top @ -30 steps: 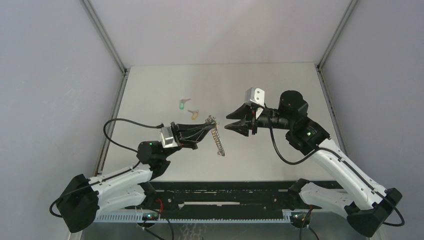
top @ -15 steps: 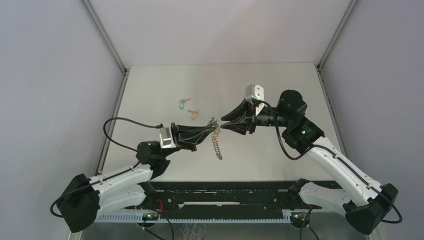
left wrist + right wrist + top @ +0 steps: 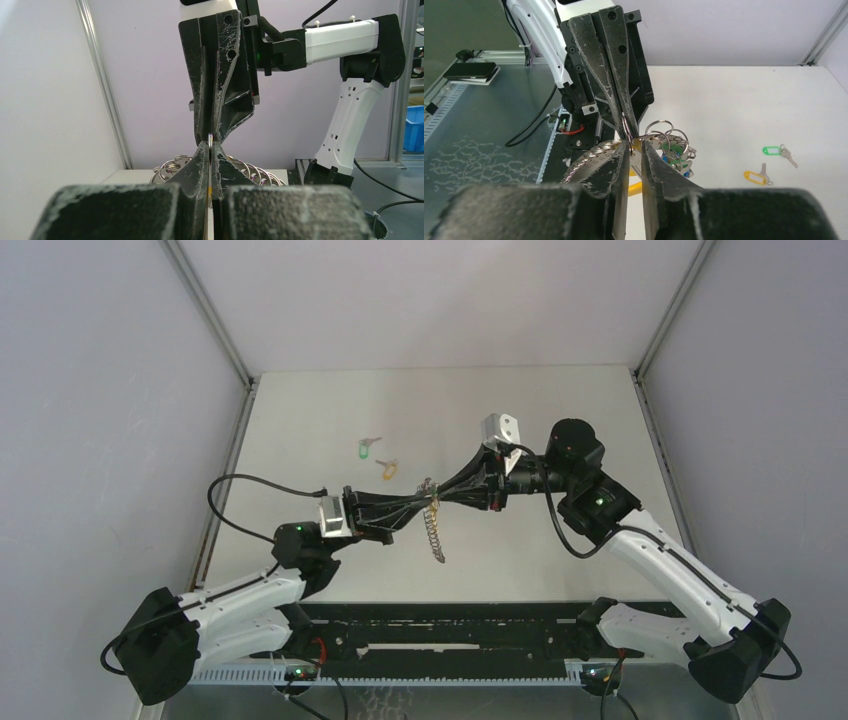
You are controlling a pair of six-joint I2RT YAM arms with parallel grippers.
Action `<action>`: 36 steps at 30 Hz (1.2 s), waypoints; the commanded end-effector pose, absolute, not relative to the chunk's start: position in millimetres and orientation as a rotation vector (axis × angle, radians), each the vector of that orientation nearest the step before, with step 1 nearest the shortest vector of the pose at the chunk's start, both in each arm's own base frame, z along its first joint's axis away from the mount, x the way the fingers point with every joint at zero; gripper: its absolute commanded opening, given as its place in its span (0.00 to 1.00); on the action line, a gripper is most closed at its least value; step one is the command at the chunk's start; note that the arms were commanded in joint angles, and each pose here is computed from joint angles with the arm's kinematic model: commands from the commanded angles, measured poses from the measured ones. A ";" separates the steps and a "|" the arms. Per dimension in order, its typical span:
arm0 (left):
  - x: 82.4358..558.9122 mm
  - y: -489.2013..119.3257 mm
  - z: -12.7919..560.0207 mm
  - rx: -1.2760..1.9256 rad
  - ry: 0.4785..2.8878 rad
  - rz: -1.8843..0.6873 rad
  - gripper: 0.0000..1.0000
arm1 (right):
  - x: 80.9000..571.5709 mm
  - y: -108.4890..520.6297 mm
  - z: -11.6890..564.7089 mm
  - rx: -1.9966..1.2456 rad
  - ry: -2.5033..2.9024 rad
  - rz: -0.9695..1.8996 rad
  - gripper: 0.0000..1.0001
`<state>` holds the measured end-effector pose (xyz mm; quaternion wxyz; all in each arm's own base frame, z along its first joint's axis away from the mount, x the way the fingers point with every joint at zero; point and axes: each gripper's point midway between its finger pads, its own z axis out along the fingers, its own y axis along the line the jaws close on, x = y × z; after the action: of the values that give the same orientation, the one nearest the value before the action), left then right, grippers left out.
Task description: Put the keys on the keyring
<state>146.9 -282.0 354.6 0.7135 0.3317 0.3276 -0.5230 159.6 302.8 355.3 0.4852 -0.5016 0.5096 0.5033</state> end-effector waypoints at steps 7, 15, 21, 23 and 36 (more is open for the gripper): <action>135.6 -271.8 389.9 0.709 0.599 -1.160 0.00 | 146.4 304.9 348.8 -1.308 1.196 1.272 0.00; 133.1 -267.8 393.4 0.700 0.584 -1.153 0.00 | 150.9 299.1 339.8 -1.306 1.243 1.230 0.00; 132.2 -265.3 395.4 0.691 0.577 -1.149 0.00 | 153.4 296.9 334.2 -1.307 1.270 1.221 0.00; 132.6 -265.1 395.0 0.688 0.579 -1.149 0.00 | 154.4 295.9 333.7 -1.304 1.276 1.213 0.00; 134.1 -263.3 397.8 0.664 0.578 -1.155 0.00 | 151.1 312.0 329.9 -1.326 1.256 1.226 0.00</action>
<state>143.4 -282.1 353.8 0.7068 0.3366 0.3287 -0.5283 150.8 303.4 331.8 0.4524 -0.5337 0.5119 0.4984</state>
